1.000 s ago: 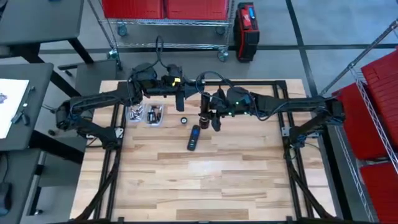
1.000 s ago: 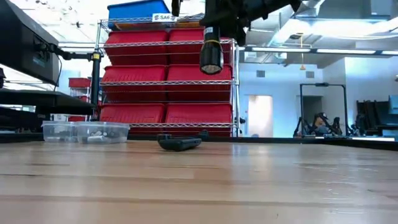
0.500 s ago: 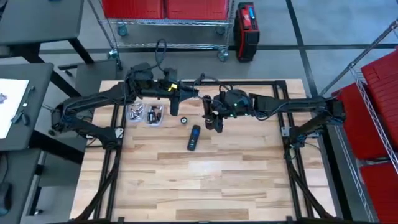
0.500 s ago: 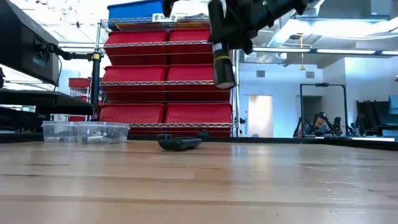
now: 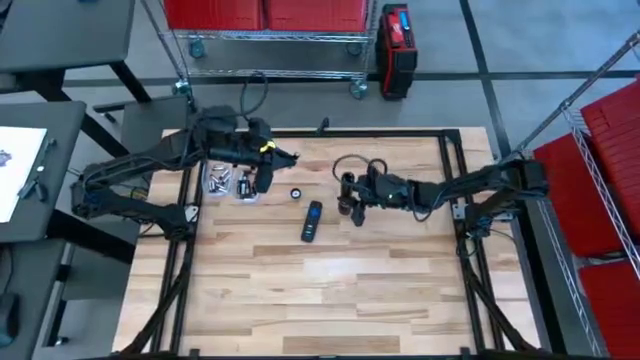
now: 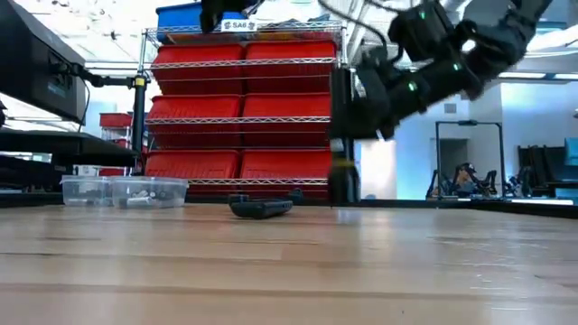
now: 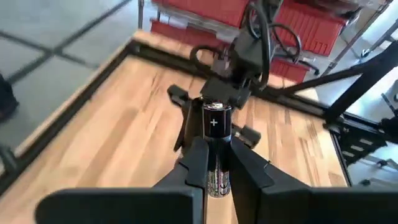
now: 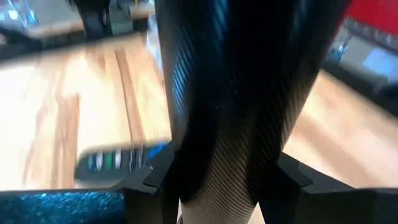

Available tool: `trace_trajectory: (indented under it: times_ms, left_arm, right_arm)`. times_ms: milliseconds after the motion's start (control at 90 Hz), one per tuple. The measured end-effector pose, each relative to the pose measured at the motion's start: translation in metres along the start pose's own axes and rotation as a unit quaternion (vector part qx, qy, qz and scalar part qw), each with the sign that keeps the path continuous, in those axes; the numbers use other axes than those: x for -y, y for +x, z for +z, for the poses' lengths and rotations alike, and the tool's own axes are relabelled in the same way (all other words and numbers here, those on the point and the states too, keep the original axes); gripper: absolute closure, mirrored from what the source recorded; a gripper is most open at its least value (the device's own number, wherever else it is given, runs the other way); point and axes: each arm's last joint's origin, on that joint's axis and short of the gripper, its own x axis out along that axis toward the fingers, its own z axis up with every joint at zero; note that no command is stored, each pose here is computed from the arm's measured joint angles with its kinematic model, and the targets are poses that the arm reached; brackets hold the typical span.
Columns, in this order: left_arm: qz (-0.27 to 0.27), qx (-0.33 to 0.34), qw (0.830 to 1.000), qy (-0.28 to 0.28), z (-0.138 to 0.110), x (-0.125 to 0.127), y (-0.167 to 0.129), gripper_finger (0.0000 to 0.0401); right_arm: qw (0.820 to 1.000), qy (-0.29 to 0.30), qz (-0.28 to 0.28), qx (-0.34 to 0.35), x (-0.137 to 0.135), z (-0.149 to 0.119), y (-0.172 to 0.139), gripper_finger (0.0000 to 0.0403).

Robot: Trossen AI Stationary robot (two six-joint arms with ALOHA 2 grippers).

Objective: Insert battery
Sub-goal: Insert the silver battery into the flashlight's battery compartment

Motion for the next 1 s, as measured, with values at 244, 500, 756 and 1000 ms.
trace_trajectory:
  times_ms: [244,500,756,1000]
  left_arm:
    - [-0.003,-0.013,1.000,-0.003,-0.002,0.000,0.001,0.0383]
    - [-0.003,-0.009,1.000,-0.002,-0.002,0.000,0.001,0.0383]
    - [-0.003,-0.007,1.000,0.000,-0.001,0.000,0.001,0.0383]
    - [-0.004,-0.004,1.000,0.005,-0.001,0.000,0.001,0.0384]
  right_arm:
    - [1.000,-0.004,0.005,0.000,-0.005,-0.004,0.002,0.0262]
    - [1.000,-0.004,0.008,-0.007,-0.005,-0.005,0.002,0.0225]
    - [1.000,0.022,0.006,-0.006,-0.008,0.003,0.002,0.0125]
    - [0.999,0.016,0.016,0.035,-0.011,0.026,-0.007,0.0123]
